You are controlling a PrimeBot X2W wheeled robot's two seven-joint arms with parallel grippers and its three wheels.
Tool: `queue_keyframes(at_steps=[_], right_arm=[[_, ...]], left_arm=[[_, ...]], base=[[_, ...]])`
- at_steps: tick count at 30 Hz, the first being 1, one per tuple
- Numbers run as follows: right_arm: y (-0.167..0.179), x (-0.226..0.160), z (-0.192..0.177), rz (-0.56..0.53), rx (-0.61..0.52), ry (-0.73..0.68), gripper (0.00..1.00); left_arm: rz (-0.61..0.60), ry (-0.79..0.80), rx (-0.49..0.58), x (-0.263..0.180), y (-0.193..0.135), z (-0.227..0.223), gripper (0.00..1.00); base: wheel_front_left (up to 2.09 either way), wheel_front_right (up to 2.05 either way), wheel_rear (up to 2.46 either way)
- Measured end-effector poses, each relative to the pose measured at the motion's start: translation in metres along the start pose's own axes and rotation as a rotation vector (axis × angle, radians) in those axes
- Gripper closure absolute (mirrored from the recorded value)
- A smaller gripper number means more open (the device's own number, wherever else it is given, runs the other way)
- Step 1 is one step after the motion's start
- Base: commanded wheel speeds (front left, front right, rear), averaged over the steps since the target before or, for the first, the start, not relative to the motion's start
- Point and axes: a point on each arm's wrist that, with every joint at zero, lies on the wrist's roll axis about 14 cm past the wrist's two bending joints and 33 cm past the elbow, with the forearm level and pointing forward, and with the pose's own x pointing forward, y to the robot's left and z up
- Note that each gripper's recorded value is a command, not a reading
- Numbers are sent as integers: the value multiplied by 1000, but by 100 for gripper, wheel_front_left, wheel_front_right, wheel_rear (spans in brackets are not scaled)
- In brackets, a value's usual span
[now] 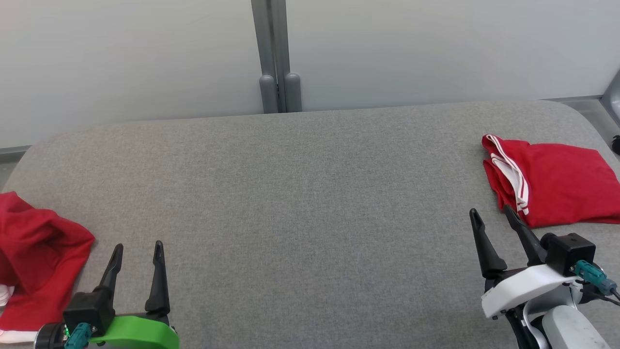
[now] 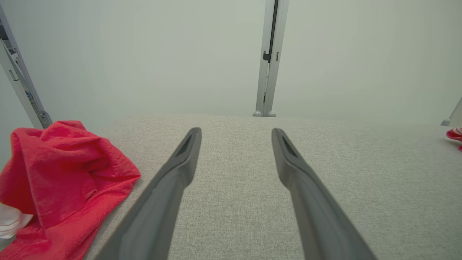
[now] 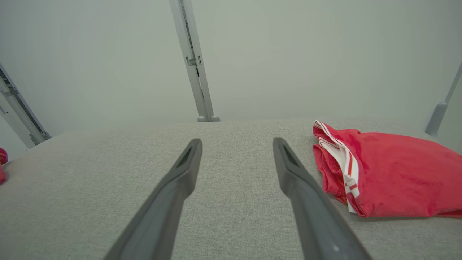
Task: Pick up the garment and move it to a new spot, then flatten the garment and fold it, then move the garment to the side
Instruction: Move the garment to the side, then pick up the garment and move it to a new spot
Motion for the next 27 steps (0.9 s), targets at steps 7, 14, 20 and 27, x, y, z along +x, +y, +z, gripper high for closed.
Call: queue_keyframes(at_steps=[7,14,20,27], right_arm=[[2,0,-1,-1,6,-3,0],[4,1,-4,7,3,7,0],[14,4,-6,33,9,8,0],[44,16,-10,115,31,14,0]], left_arm=[[-11,21,5,-2,-2,-8,0],[-7,27,3,-2,-1,-10,0],[1,27,3,-5,2,-11,0],[59,-2,20,-16,21,-1,0]], base=[[0,0,0],[0,0,0],[0,0,0],[0,0,0]])
